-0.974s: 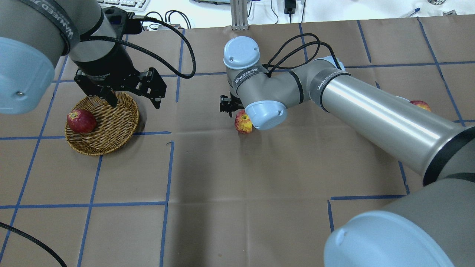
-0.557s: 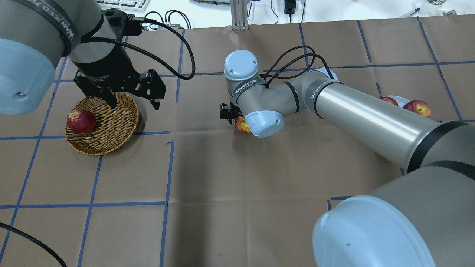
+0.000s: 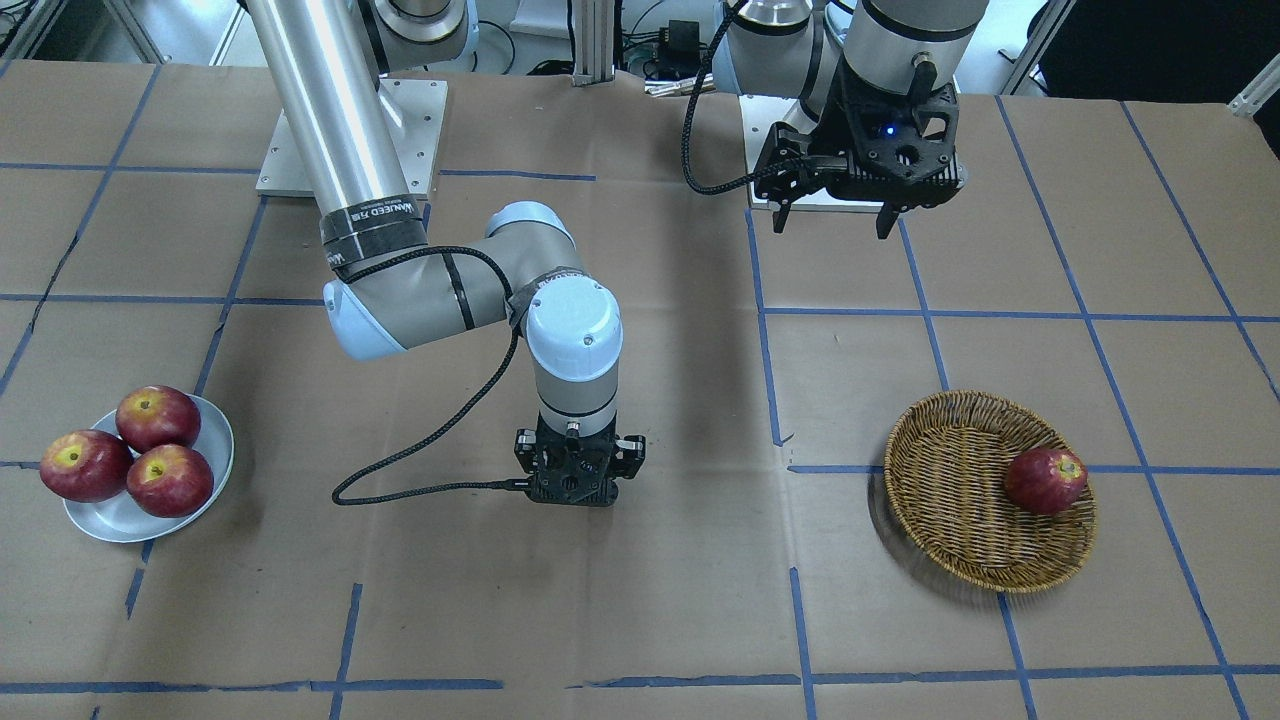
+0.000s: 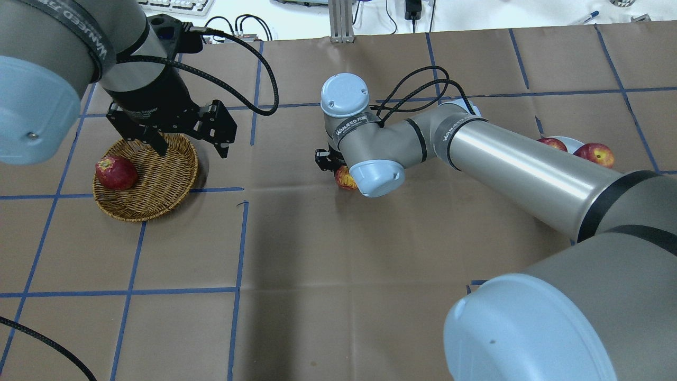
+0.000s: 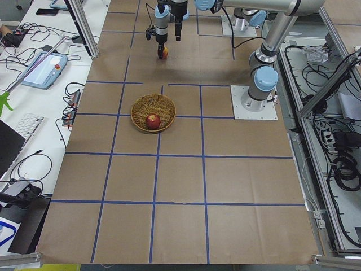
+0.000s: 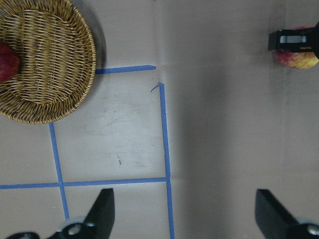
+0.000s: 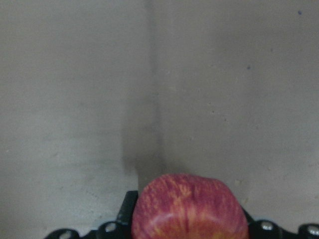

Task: Transfer apple from basket to plate
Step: 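Close the right gripper on the yellow-red apple, then lift the apple with the right gripper and carry it over the white plate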

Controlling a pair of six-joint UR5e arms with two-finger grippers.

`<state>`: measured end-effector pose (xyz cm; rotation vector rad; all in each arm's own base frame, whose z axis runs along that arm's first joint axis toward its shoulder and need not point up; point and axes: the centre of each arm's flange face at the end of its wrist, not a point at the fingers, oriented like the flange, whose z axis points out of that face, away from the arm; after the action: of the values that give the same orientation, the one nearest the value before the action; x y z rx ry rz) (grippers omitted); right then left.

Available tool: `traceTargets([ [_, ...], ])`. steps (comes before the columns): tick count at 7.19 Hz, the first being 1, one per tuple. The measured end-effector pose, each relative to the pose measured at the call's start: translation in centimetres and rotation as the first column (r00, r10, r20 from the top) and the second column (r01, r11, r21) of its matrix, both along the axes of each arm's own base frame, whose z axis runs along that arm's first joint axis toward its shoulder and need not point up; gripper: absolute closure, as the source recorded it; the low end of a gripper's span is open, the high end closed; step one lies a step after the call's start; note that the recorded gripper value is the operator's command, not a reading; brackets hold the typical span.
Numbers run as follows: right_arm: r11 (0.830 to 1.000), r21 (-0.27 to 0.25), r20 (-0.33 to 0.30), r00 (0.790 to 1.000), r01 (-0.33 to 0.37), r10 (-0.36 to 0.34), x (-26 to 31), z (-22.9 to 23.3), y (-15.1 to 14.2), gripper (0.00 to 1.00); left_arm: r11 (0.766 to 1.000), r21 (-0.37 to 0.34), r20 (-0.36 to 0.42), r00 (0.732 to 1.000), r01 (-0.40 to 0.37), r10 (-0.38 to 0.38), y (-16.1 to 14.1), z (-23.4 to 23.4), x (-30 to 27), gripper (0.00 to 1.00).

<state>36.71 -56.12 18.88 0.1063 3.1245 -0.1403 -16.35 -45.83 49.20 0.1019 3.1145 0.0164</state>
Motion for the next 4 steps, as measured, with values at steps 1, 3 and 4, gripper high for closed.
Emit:
traceTargets([
  [1, 1.000, -0.010, 0.004, 1.000, 0.004, -0.004, -0.4, 1.3, 0.0, 0.48, 1.000, 0.000, 0.000, 1.000, 0.000, 0.000, 0.0, 0.0, 0.0, 0.01],
  [3, 0.999, -0.026, 0.007, 1.000, 0.022, -0.022, -2.4, 5.5, -0.1, 0.48, 1.000, -0.001, 0.000, 1.000, 0.000, 0.000, 0.0, 0.0, 0.0, 0.01],
  [4, 0.999, -0.024, 0.001, 1.000, 0.031, -0.031, -4.9, 7.7, -0.7, 0.48, 1.000, -0.002, 0.000, 1.000, 0.001, -0.001, 0.0, 0.1, 0.0, 0.01],
])
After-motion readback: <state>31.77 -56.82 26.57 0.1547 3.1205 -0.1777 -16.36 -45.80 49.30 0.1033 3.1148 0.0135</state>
